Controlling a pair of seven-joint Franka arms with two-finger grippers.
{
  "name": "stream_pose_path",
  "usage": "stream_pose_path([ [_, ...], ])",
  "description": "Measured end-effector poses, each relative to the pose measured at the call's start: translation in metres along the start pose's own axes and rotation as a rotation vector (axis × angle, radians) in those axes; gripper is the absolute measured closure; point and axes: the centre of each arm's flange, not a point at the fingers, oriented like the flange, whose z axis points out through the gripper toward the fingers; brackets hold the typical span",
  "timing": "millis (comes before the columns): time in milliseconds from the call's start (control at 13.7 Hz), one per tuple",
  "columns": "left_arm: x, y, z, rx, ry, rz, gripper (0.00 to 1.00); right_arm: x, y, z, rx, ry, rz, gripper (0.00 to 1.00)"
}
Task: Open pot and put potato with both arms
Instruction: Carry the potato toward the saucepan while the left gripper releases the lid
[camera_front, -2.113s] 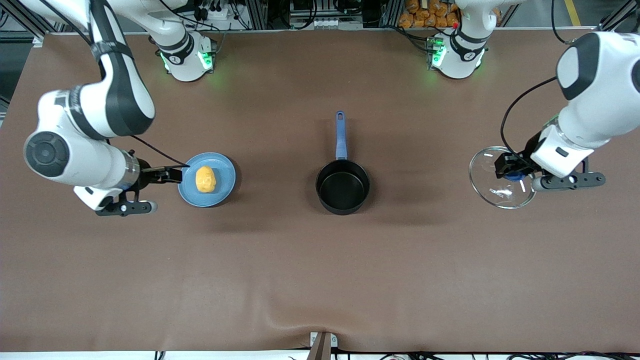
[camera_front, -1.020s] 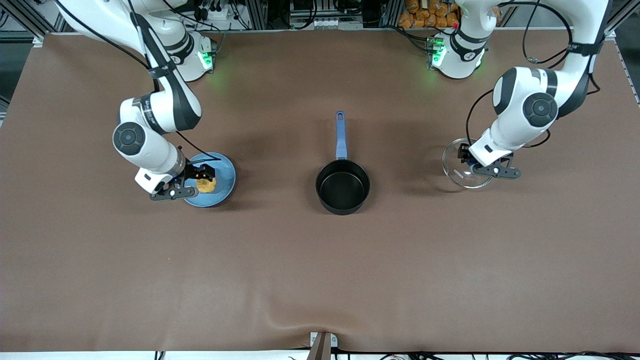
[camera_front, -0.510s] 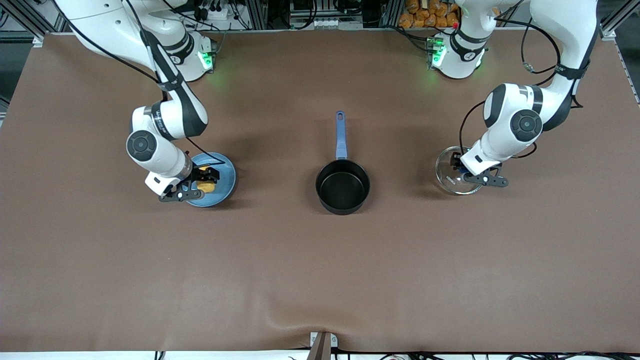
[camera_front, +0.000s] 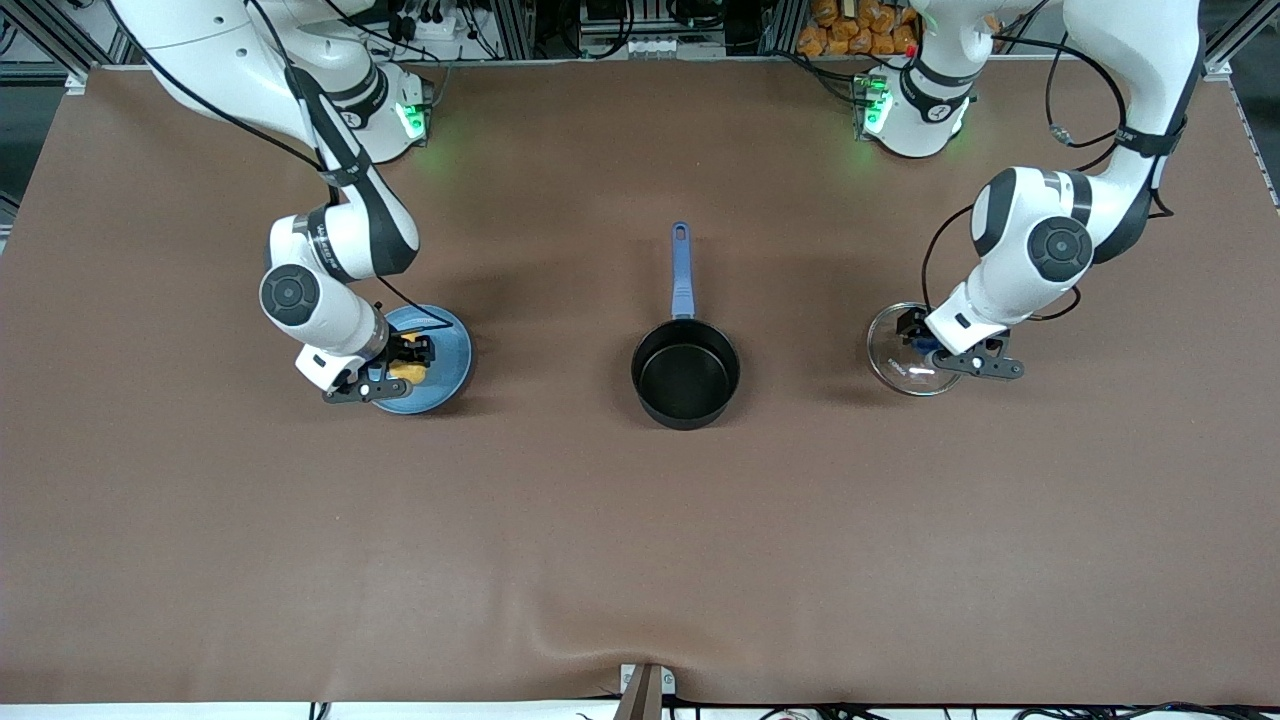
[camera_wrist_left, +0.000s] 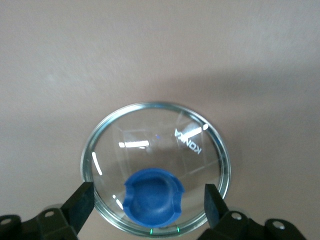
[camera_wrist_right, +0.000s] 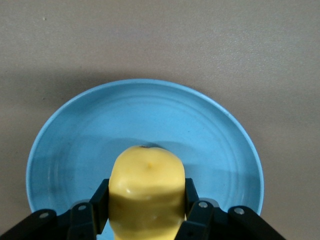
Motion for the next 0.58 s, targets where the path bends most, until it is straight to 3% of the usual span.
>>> stream_pose_path([
  [291, 0.02, -0.006, -0.1, 0.034, -0.02, -0.012, 0.0, 0.019, -0.012, -0.029, 0.016, -0.019, 0.0, 0.39],
  [437, 0.028, -0.009, -0.16, 0.046, 0.005, -0.024, 0.0, 0.042, -0.037, -0.075, 0.084, -0.026, 0.034, 0.39],
  [583, 0.033, -0.018, -0.205, 0.052, 0.051, -0.047, 0.0, 0.062, -0.078, -0.135, 0.124, 0.0, 0.054, 0.39],
])
